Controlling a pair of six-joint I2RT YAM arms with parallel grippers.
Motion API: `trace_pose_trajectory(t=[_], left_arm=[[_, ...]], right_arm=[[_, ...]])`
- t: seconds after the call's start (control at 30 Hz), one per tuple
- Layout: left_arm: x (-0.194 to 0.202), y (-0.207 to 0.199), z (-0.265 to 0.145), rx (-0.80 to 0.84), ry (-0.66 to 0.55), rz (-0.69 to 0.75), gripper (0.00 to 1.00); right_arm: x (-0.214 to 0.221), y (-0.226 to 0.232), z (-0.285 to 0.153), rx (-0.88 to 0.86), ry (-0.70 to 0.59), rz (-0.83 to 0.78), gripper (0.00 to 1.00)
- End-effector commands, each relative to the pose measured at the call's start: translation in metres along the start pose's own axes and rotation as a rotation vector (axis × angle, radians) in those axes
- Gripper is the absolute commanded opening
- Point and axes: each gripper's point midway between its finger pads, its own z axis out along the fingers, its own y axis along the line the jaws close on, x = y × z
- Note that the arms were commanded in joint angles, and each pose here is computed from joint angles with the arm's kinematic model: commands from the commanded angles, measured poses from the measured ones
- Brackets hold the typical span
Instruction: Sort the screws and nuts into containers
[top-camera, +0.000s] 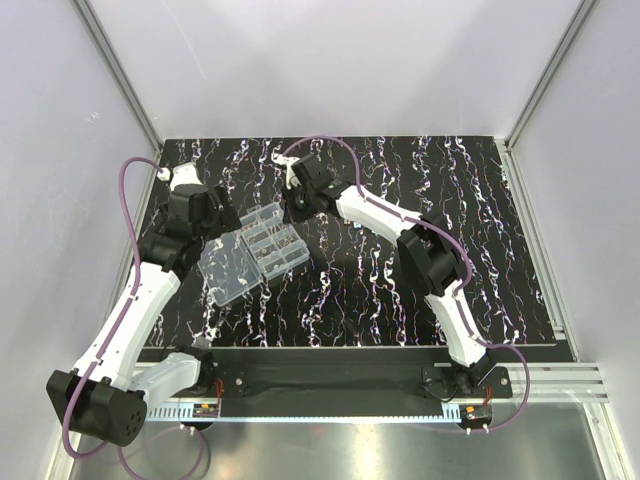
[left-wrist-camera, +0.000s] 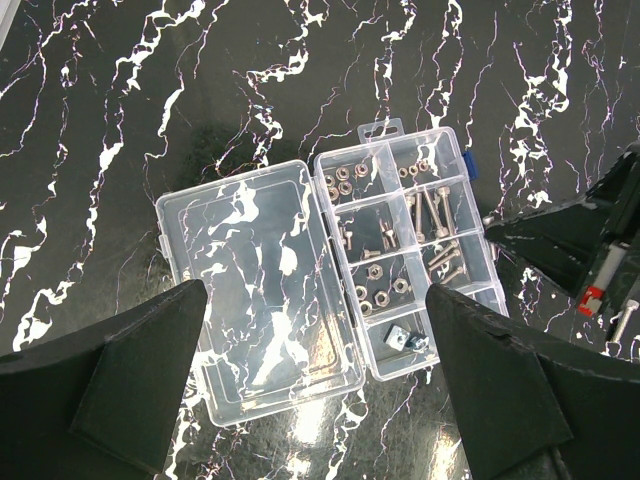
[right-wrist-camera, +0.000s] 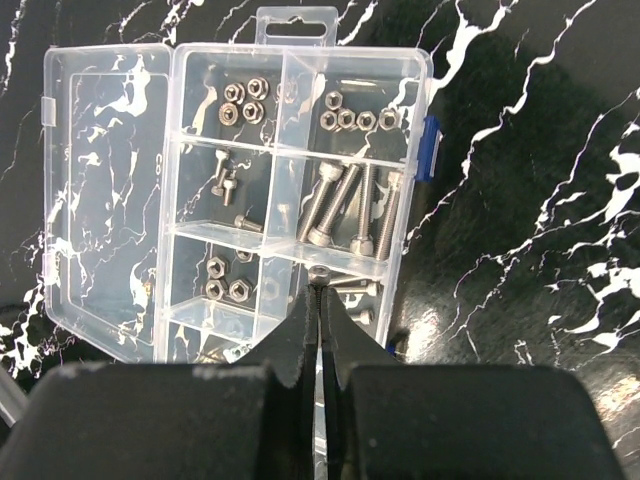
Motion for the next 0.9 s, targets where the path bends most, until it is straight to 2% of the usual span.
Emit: trace_pose_trajectory(t=[0.0, 0.63, 0.87], left_arm=[[-0.013, -0.004, -0.003, 0.020, -0.048, -0.009, 0.99], [-0.011, -0.004, -0.003, 0.018, -0.045, -0.005, 0.99], [-0.011, -0.004, -0.003, 0.017, -0.045, -0.006, 0.99]], right_arm=[[0.004, 0.001, 0.003, 0.024, 0.002, 0.010, 0.00], [0.030, -0.003, 0.020, 0.060, 0.076, -0.007, 0.00], [0.021, 0.000, 0.013, 0.059, 0.056, -0.013, 0.11]])
